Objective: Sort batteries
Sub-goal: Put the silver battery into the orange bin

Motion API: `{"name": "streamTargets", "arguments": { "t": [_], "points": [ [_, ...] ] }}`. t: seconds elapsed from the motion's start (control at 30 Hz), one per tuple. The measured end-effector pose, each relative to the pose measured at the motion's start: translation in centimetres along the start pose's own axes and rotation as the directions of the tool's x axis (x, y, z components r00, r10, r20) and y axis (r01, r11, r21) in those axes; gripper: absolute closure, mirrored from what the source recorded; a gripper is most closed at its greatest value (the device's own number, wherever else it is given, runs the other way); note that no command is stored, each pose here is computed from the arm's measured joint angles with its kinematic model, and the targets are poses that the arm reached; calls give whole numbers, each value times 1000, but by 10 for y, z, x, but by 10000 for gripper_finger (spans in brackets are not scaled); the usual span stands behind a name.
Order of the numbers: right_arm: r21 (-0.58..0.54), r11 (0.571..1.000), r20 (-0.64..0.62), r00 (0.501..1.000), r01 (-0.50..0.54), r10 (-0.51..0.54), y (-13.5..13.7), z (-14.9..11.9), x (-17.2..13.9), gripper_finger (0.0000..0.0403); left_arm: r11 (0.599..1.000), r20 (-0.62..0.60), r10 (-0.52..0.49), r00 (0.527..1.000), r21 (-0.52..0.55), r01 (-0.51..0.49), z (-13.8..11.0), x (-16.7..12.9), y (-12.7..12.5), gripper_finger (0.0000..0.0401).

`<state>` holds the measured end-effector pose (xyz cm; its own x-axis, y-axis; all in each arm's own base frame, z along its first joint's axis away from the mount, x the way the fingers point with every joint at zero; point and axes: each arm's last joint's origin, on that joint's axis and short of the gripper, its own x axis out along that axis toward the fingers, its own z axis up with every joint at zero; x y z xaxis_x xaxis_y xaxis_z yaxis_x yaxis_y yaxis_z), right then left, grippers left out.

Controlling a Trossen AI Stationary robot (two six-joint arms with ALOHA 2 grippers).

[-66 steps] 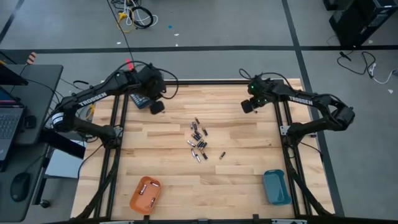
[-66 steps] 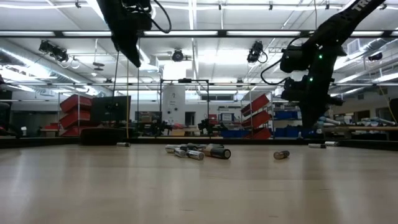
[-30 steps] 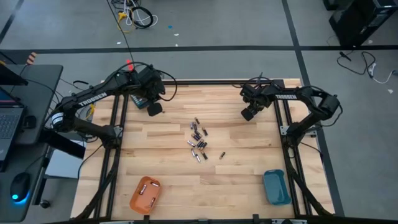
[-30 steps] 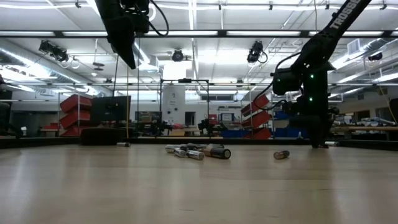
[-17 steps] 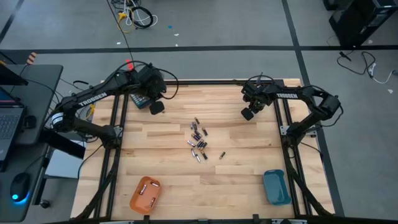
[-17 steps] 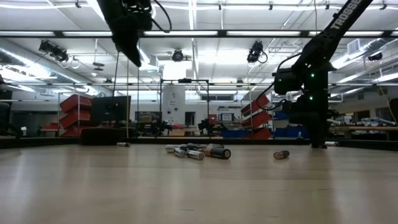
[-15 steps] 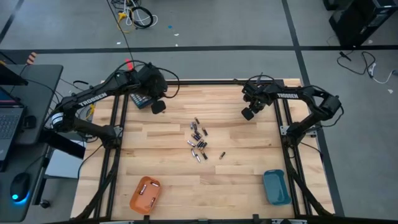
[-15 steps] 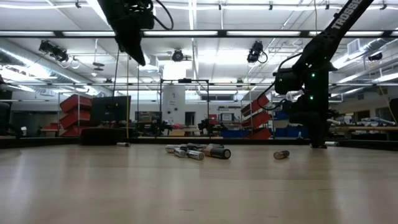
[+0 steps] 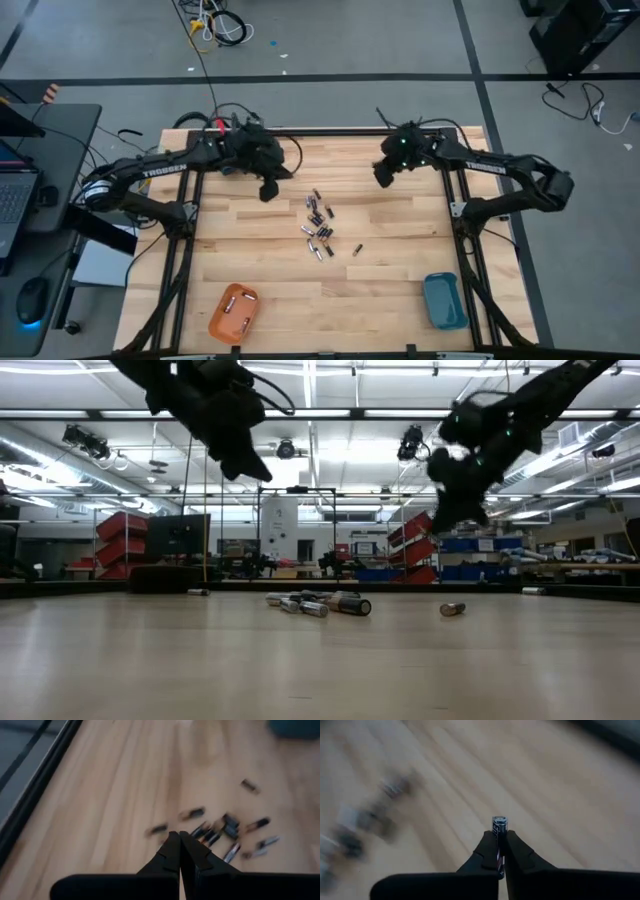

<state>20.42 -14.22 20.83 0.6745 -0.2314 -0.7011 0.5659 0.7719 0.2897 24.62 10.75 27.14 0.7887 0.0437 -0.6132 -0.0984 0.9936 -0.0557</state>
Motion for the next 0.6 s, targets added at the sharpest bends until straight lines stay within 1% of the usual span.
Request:
{"name": "streamTargets", "arguments": {
  "t": [0.03, 0.07, 0.13, 0.2, 0.3, 0.37, 0.43, 0.53, 0.6],
  "points": [
    [-31, 998, 78, 995, -53, 56, 8, 7, -1, 402, 1000, 40, -24, 999, 14, 23, -1, 4, -2, 401],
    [-79, 989, 161, 978, -124, 135, 20, 15, -2, 403, 998, 85, -51, 995, 30, 49, -2, 8, -5, 401],
    [-187, 950, 281, 913, -250, 296, 43, 27, -5, 403, 993, 180, -105, 978, 69, 94, -3, 14, -10, 401],
    [-305, 892, 368, 822, -334, 434, 65, 35, -5, 403, 987, 275, -147, 950, 103, 122, -4, 18, -14, 401],
    [-450, 805, 468, 665, -387, 582, 95, 41, -5, 403, 978, 427, -198, 882, 146, 149, -4, 19, -19, 401],
    [-513, 757, 503, 573, -405, 648, 110, 42, -1, 403, 973, 514, -224, 828, 171, 157, -4, 18, -24, 401],
    [-550, 727, 522, 510, -411, 684, 119, 40, 5, 403, 969, 571, -241, 785, 184, 164, -6, 18, -28, 398],
    [-570, 702, 545, 442, -427, 712, 125, 39, 14, 403, 965, 620, -255, 742, 212, 154, -8, 16, -32, 382],
    [-577, 692, 555, 414, -433, 722, 128, 40, 21, 403, 967, 631, -245, 736, 212, 140, -9, 16, -34, 365]
  ]
}}
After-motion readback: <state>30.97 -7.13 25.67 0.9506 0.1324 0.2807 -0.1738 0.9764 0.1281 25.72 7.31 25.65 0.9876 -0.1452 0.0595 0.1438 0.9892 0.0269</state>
